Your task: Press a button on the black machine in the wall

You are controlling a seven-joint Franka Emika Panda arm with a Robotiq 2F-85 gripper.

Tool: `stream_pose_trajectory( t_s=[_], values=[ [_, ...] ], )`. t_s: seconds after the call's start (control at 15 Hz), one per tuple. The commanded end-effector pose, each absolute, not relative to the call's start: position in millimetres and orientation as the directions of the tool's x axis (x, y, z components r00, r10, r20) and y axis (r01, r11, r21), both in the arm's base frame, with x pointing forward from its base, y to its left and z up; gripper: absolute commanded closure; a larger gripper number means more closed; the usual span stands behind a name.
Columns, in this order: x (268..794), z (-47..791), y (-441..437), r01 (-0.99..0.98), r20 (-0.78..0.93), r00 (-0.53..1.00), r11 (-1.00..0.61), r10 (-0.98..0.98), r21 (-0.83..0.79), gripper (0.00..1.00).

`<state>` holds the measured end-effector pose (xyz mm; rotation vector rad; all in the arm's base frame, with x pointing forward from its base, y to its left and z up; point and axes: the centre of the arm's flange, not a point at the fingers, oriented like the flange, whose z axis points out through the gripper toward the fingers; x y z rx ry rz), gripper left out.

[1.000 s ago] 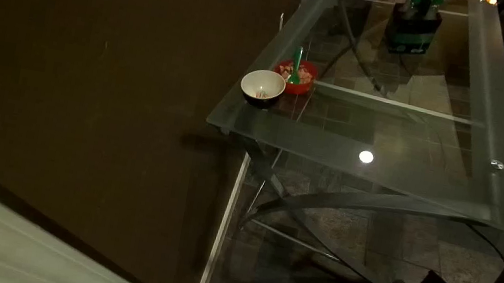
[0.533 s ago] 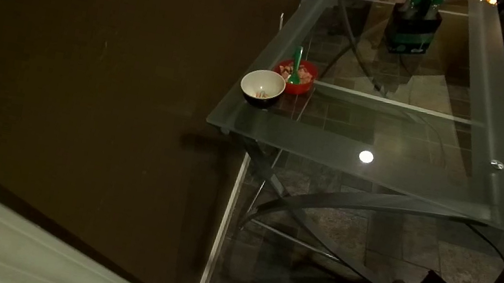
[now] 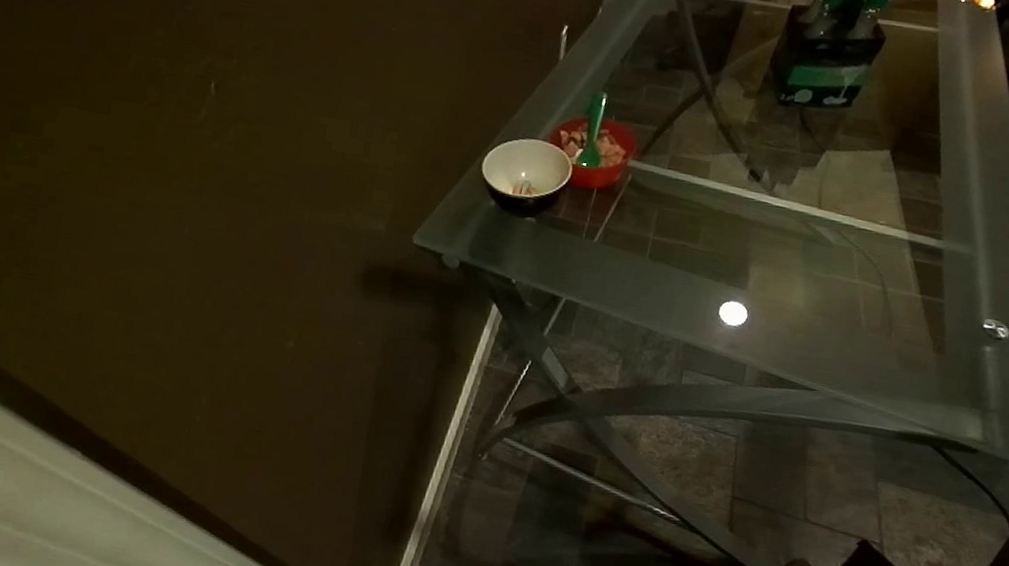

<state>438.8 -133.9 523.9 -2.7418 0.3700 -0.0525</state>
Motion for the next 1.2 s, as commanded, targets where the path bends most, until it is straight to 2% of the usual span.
stream_pose_trajectory(
  t_s=[0.0, 0.27, 0.33, 0.4, 0.47, 0.87, 0.93, 1.0, 1.13],
  values=[
    [508, 550, -155, -0.326, 0.021, 0.922, -0.802, -0.388, -0.501, 0.00],
    [556, 562, -182, -0.404, 0.005, 0.852, -0.663, -0.523, -0.630, 0.00],
    [567, 564, -186, -0.422, -0.014, 0.834, -0.621, -0.551, -0.661, 0.25],
    [581, 564, -190, -0.440, -0.024, 0.810, -0.581, -0.586, -0.685, 0.26],
    [593, 567, -194, -0.455, -0.041, 0.788, -0.537, -0.614, -0.710, 0.32],
    [648, 569, -196, -0.519, -0.184, 0.648, -0.251, -0.739, -0.817, 0.77],
    [616, 562, -195, -0.513, -0.146, 0.692, -0.339, -0.707, -0.788, 0.82],
    [622, 560, -194, -0.515, -0.149, 0.689, -0.334, -0.710, -0.789, 0.64],
    [623, 556, -193, -0.517, -0.151, 0.691, -0.336, -0.707, -0.787, 0.78]
  ],
)
